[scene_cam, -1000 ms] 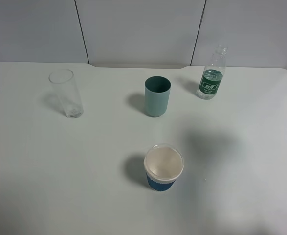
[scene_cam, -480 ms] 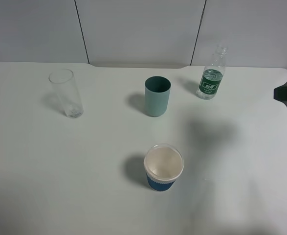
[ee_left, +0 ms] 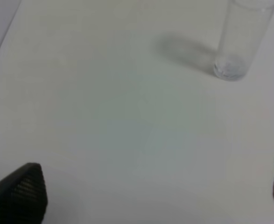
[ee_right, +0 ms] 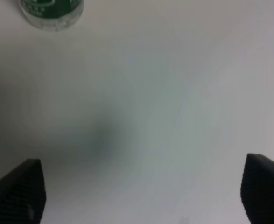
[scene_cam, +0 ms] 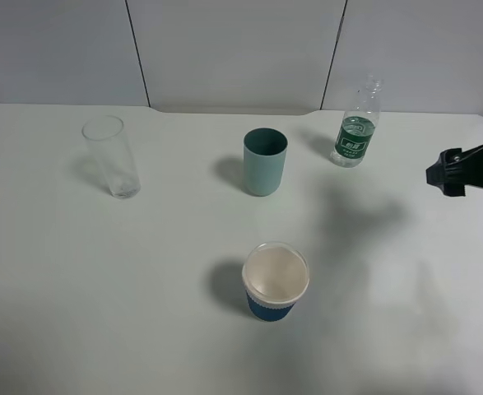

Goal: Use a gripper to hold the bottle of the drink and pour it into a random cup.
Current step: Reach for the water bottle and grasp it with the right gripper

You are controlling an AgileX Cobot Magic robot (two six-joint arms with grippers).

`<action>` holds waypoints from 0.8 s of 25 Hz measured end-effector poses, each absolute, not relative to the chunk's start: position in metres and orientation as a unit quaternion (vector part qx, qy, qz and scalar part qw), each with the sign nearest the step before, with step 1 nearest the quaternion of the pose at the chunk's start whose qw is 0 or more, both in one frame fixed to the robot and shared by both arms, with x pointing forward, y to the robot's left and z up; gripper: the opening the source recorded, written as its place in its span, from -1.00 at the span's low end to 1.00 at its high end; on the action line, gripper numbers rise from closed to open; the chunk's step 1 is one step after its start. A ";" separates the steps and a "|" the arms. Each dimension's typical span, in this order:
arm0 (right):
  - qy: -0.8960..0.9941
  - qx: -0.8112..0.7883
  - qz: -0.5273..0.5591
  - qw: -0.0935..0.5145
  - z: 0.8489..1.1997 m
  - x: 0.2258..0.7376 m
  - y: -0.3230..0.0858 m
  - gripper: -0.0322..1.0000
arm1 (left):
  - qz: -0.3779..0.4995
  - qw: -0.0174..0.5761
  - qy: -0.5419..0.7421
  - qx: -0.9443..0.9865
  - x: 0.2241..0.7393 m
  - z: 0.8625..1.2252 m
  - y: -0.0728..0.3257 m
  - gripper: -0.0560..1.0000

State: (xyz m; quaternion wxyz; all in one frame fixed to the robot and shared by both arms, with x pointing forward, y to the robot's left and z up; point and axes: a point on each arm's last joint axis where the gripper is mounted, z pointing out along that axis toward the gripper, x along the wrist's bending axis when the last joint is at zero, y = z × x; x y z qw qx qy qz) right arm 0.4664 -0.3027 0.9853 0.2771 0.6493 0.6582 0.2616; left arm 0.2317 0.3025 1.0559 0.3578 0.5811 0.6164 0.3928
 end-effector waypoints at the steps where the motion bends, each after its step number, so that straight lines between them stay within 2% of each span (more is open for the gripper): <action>1: 0.661 0.649 0.257 0.274 0.981 0.469 -0.303 0.66 | 0.393 0.358 0.616 0.581 0.232 1.056 0.302 0.96; 20: 0.690 0.591 0.290 0.300 0.914 0.518 -0.298 0.66 | 0.394 0.357 0.616 0.581 0.232 1.056 0.303 0.96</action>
